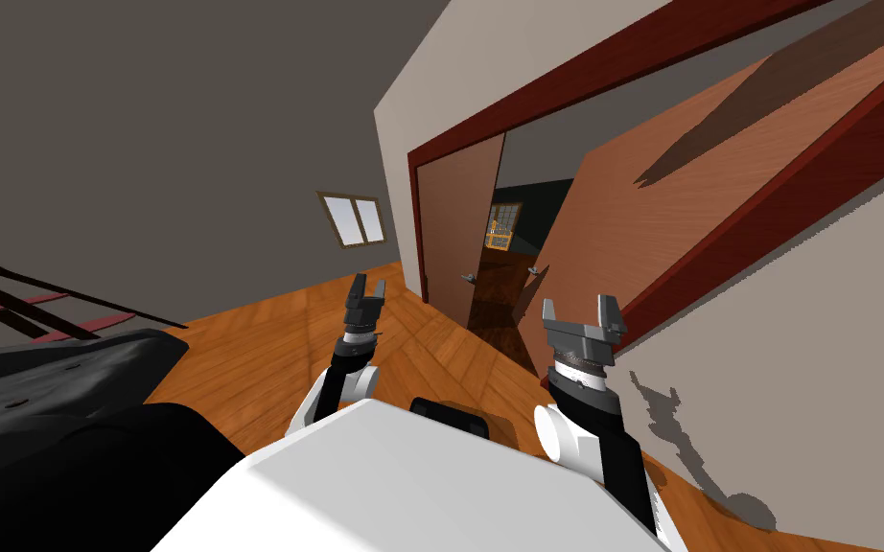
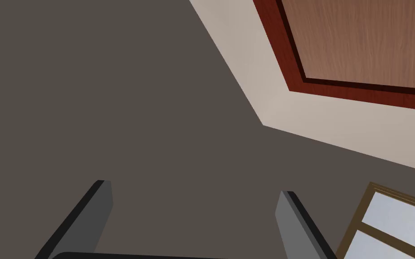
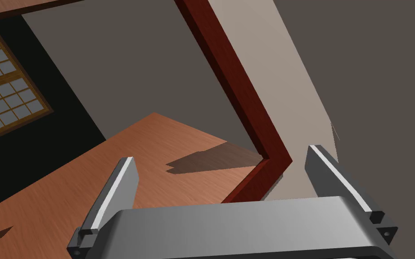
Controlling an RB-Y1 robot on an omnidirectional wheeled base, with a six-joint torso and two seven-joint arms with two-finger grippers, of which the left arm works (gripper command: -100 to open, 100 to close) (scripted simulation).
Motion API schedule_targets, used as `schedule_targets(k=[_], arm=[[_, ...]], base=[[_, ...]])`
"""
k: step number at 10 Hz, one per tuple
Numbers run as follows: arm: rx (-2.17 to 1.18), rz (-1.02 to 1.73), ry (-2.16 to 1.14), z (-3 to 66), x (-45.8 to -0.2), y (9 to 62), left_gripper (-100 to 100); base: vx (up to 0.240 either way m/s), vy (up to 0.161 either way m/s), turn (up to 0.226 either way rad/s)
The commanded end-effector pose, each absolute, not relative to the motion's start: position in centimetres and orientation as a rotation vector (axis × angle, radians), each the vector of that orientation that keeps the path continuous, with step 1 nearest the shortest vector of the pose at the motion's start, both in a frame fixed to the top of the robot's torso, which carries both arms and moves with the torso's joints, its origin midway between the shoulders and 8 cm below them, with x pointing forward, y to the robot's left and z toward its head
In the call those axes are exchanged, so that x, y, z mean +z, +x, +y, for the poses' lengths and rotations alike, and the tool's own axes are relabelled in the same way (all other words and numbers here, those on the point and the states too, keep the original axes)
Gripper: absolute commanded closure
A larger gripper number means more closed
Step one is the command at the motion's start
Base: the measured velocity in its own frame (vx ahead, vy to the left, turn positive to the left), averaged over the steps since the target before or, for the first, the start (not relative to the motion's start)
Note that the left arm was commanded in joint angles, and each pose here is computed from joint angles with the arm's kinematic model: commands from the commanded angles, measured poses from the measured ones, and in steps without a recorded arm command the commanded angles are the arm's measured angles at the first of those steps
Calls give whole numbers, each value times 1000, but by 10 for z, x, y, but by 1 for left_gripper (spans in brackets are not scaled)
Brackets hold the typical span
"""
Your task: Push the door open
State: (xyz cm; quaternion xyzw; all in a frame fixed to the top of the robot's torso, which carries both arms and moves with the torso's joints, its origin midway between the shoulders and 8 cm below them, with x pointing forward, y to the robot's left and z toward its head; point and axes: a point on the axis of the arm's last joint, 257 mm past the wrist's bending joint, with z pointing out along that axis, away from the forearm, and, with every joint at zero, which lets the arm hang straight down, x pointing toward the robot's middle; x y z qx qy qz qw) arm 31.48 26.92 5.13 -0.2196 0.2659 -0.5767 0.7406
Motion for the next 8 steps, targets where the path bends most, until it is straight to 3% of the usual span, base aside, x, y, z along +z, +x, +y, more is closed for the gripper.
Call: schedule_targets(k=[1, 8], arm=[[-1271, 604, -495, 268, 40, 322, -100], [-1294, 689, -557, 262, -7, 351, -100]], base=[[89, 3, -58], [126, 6, -51]])
